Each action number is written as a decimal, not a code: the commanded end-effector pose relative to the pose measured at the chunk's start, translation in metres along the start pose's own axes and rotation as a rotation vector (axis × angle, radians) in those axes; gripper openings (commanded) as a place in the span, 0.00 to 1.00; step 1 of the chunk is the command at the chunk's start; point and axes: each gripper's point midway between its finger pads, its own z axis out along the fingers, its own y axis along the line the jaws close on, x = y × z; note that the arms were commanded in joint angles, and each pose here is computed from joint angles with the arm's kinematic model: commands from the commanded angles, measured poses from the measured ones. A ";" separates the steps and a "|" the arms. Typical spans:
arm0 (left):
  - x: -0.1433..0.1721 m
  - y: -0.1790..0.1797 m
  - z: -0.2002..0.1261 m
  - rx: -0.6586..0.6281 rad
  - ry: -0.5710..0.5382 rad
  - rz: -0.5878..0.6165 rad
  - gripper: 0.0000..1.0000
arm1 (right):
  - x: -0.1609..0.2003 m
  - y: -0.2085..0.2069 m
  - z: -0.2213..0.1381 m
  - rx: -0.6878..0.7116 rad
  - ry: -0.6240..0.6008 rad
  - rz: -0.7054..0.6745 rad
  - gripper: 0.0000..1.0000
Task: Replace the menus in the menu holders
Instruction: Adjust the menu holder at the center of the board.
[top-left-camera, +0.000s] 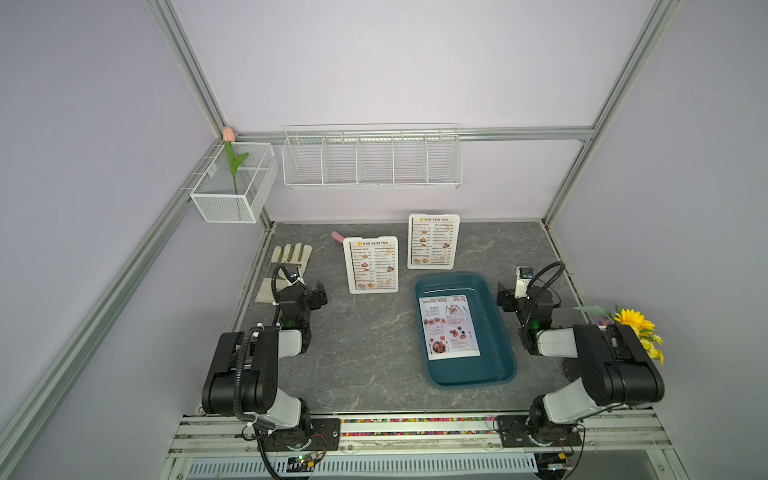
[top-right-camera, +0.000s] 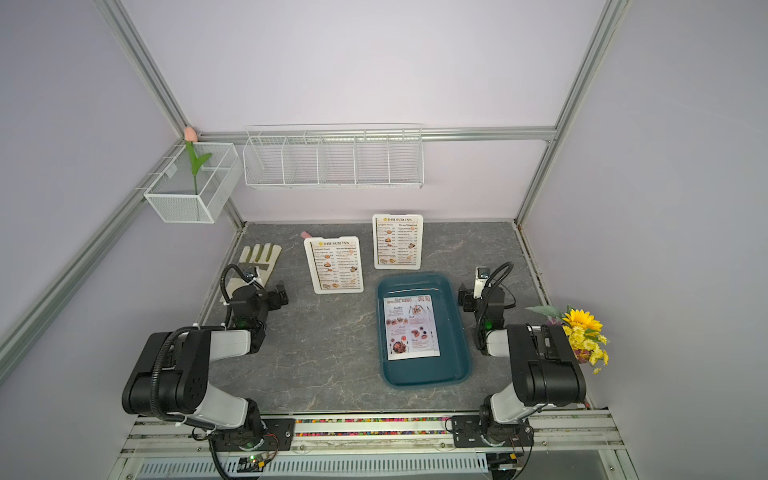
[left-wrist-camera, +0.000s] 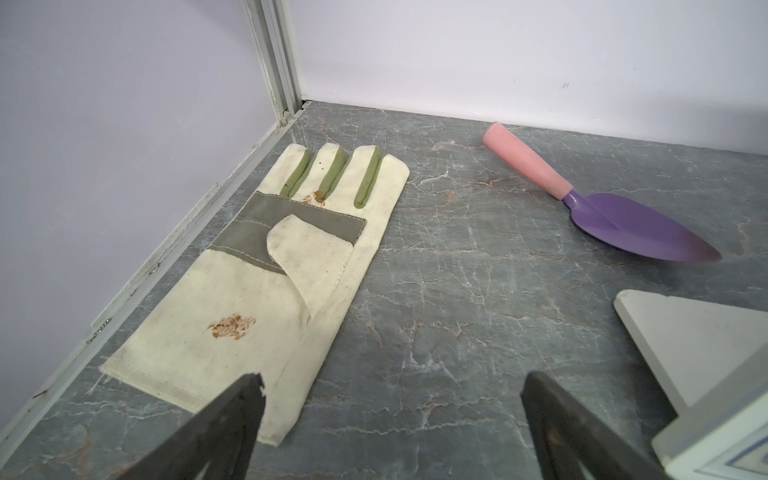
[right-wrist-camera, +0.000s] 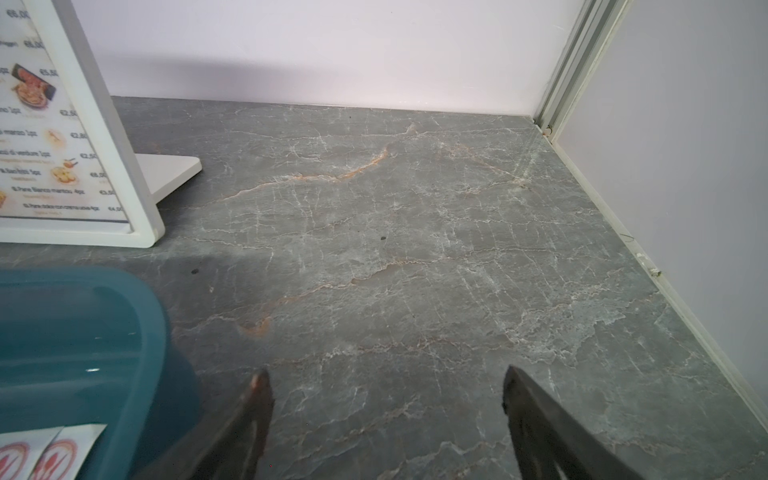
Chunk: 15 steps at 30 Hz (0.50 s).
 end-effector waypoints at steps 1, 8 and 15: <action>-0.017 -0.003 0.000 0.006 -0.044 0.003 0.99 | -0.007 0.000 0.001 -0.005 -0.018 -0.008 0.89; -0.018 -0.003 0.000 0.005 -0.045 0.003 0.99 | -0.006 0.000 0.001 -0.005 -0.017 -0.007 0.89; -0.018 -0.003 0.000 0.008 -0.044 0.002 0.99 | -0.006 0.000 0.001 -0.012 -0.016 -0.004 0.89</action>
